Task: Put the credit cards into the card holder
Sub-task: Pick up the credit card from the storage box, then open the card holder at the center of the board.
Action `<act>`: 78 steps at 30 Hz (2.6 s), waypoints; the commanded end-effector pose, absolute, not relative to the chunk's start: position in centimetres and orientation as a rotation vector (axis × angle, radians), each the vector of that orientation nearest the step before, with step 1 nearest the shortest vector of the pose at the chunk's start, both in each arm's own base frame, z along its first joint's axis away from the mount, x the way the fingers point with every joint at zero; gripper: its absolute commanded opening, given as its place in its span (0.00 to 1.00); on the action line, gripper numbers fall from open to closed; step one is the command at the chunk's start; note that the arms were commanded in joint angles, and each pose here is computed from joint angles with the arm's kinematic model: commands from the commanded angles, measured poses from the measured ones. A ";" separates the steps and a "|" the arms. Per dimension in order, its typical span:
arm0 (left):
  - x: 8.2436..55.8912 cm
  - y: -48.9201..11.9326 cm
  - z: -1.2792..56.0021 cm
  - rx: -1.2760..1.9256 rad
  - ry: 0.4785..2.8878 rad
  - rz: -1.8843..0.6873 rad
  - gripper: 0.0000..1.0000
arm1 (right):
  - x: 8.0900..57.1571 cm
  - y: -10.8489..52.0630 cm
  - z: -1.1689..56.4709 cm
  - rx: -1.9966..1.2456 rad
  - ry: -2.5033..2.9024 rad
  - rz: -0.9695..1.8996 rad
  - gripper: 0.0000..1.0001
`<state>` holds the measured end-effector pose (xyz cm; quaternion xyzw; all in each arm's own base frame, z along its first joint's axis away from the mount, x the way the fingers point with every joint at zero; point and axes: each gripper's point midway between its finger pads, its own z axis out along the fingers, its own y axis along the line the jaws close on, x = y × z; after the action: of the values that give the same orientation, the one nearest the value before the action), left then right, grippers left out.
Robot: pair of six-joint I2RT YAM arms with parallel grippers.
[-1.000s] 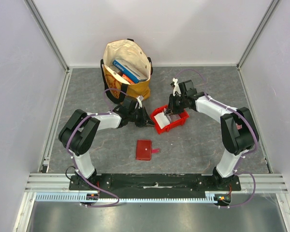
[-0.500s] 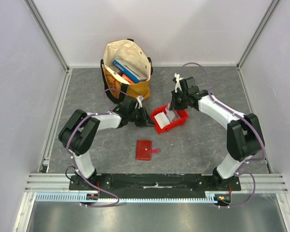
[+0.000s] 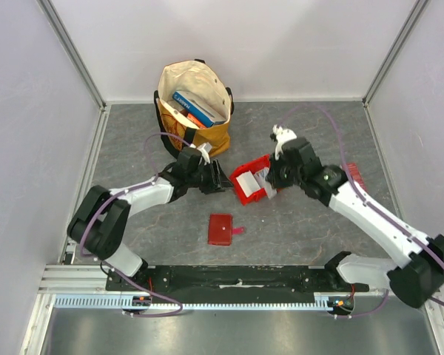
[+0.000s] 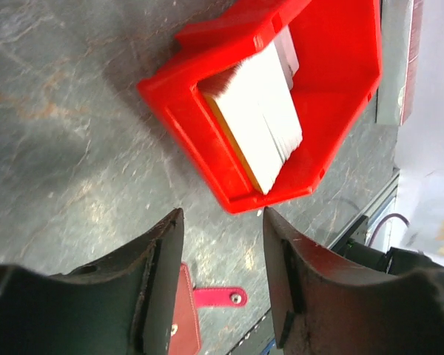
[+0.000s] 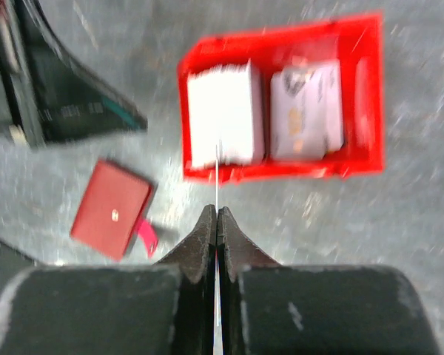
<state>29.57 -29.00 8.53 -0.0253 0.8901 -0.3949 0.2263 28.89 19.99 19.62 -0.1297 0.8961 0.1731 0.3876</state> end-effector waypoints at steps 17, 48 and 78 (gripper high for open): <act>23.0 -20.4 7.8 -0.039 2.461 -0.761 0.75 | 17.6 21.4 5.1 -0.305 2.468 0.160 0.02; 20.3 -19.7 6.4 0.042 2.541 -0.762 0.02 | 17.0 30.6 13.2 -0.057 2.307 0.841 0.00; 18.7 -20.5 4.1 0.035 2.624 -0.816 0.02 | 17.6 29.7 5.0 0.147 2.426 0.657 0.00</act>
<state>18.25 -19.46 3.62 0.0050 0.9433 -0.2712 0.1912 17.28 30.17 5.89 0.0411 0.9157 0.2650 0.2992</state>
